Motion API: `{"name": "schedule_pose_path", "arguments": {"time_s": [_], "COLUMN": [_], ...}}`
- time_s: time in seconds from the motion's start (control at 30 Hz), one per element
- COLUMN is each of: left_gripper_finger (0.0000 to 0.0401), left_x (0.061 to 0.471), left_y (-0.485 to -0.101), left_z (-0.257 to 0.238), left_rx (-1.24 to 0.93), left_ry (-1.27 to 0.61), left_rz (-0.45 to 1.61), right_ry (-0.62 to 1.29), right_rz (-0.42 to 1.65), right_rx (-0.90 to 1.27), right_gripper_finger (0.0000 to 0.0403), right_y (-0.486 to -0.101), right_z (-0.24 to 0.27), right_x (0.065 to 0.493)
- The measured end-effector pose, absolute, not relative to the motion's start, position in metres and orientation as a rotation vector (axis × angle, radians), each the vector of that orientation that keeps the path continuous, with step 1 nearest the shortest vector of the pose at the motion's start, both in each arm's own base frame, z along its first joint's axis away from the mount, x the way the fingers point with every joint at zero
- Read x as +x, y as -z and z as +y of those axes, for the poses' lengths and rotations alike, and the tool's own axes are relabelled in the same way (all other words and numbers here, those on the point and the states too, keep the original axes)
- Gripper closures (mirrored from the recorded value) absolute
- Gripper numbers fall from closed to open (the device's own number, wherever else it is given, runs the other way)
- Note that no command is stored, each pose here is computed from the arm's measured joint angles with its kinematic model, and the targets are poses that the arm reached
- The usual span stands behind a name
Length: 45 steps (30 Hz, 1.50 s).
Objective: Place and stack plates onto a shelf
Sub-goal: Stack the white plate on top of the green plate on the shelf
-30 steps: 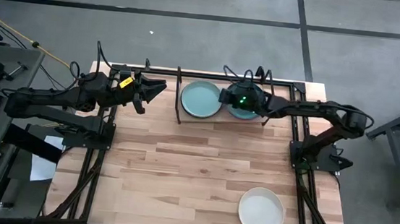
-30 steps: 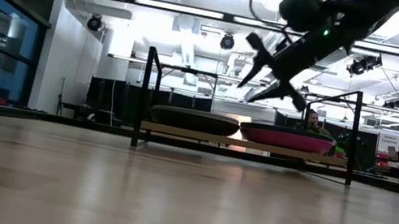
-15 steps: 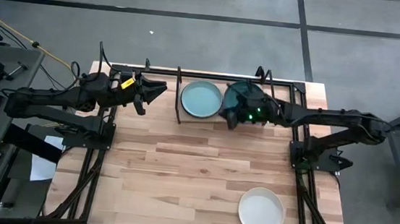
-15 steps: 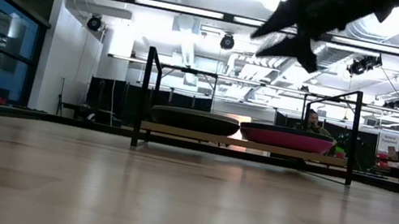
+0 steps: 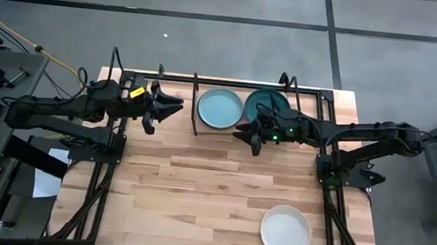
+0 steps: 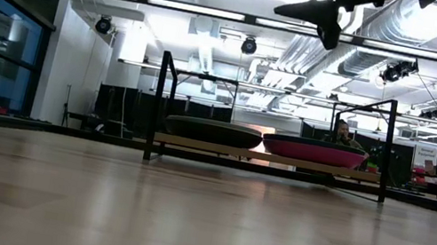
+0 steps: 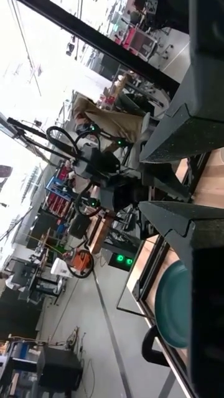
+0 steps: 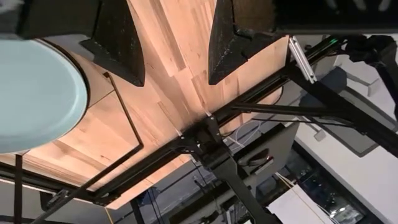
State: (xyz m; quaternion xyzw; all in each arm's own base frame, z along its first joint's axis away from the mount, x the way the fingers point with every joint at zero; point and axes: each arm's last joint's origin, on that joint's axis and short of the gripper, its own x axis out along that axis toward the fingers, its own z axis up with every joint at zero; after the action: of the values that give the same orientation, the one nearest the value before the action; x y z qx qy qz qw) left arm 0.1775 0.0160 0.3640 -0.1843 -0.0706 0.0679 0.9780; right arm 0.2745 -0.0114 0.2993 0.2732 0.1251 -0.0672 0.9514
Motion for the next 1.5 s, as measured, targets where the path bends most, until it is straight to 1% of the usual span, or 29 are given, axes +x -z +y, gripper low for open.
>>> {"name": "schedule_pose_path", "arguments": {"time_s": [0.6,0.77,0.87,0.93,1.03,1.23,1.4,1.5], "left_gripper_finger": [0.0302,0.0302,0.0302,0.0302,0.0302,0.0302,0.0302,0.0302], "left_x": [0.177,0.177,0.177,0.177,0.177,0.177,0.177,0.177], "left_y": [-0.364,-0.364,-0.364,-0.364,-0.364,-0.364,-0.364,-0.364], "left_z": [0.016,0.016,0.016,0.016,0.016,0.016,0.016,0.016], "left_rx": [-0.389,-0.368,-0.364,-0.364,-0.365,-0.408,-0.407,-0.407], "left_ry": [-0.138,-0.144,-0.146,-0.146,-0.147,-0.145,-0.145,-0.145], "left_rz": [-0.145,-0.144,-0.144,-0.144,-0.144,-0.148,-0.148,-0.148], "right_ry": [0.13,0.082,0.031,-0.029,-0.086,-0.105,-0.144,-0.127], "right_rz": [0.219,0.161,0.174,0.236,0.385,0.642,0.832,0.959], "right_rx": [0.581,0.571,0.575,0.6,0.666,0.756,0.761,0.777], "right_gripper_finger": [0.0245,0.0245,0.0245,0.0245,0.0245,0.0245,0.0245,0.0245], "right_y": [-0.302,-0.309,-0.309,-0.305,-0.294,-0.276,-0.264,-0.257], "right_z": [-0.011,-0.011,-0.009,-0.006,0.003,0.026,0.046,0.056], "right_x": [0.275,0.277,0.277,0.276,0.273,0.262,0.251,0.242]}}
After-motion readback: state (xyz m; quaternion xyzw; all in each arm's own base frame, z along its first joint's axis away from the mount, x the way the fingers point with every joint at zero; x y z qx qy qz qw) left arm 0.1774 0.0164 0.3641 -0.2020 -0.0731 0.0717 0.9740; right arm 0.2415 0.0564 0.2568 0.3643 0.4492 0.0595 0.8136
